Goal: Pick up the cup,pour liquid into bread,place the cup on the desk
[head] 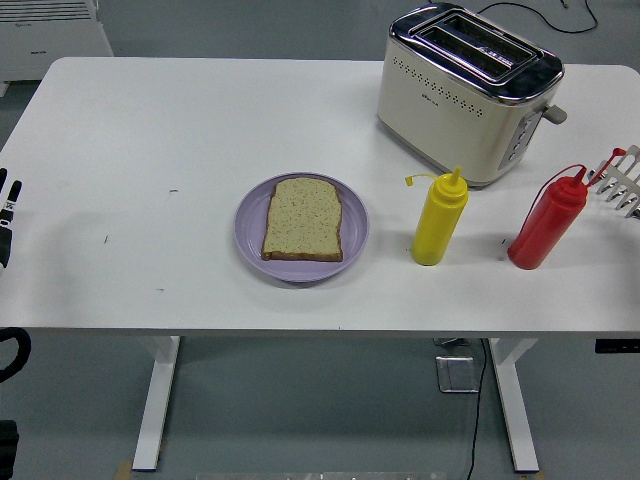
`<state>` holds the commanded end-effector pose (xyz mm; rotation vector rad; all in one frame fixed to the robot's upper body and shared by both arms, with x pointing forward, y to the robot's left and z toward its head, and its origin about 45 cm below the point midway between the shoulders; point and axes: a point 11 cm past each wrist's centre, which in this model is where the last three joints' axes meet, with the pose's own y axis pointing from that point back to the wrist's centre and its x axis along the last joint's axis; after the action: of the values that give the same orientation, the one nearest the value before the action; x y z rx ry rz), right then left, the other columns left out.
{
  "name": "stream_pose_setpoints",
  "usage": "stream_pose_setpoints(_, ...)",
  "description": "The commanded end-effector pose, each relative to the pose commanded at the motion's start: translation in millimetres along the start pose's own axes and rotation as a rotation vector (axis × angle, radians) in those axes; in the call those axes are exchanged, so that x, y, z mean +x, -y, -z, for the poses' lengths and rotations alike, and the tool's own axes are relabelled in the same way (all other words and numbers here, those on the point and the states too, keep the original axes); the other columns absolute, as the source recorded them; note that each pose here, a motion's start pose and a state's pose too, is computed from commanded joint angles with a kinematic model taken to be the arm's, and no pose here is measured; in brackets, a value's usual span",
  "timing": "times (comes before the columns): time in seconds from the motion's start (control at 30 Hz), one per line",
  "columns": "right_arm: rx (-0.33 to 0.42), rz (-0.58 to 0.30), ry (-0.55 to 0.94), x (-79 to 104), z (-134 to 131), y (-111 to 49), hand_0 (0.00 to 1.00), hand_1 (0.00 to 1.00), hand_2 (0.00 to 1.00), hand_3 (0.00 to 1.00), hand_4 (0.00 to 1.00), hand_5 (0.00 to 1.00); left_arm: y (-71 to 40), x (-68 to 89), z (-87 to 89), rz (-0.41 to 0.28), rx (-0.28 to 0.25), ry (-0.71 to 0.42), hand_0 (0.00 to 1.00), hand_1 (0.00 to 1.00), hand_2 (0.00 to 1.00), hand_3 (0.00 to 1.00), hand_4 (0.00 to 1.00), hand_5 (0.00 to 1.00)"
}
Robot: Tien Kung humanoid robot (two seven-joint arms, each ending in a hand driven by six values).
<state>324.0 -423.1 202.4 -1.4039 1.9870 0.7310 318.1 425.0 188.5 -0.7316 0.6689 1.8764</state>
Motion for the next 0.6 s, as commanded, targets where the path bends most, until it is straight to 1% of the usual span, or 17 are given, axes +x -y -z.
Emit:
stream_pose_setpoints(0.5,-0.024,0.000,-0.020,0.3,-0.9,0.9,0.756,0.703,0.729,0.790,0.619,0.630,0.0,-0.1,0.3,0.000,0.001,0.001,0.777,0.730,0.727,0.660,0.523,0.926)
stream_pose_setpoints(0.53,-0.024,0.000,-0.020,0.3,-1.1,0.9,0.754,0.701,0.727,0.769,0.617,0.630,0.0,-0.2,0.3,0.000,0.001,0.002,0.777,0.730,0.727,0.659,0.522,0.925)
stream_pose_setpoints(0.6,-0.027,0.001,-0.021,0.3,-1.7,0.8,0.754,0.701,0.727,0.769,0.617,0.630,0.0,0.0,0.4,0.000,0.001,0.002,0.777,0.730,0.727,0.659,0.522,0.925)
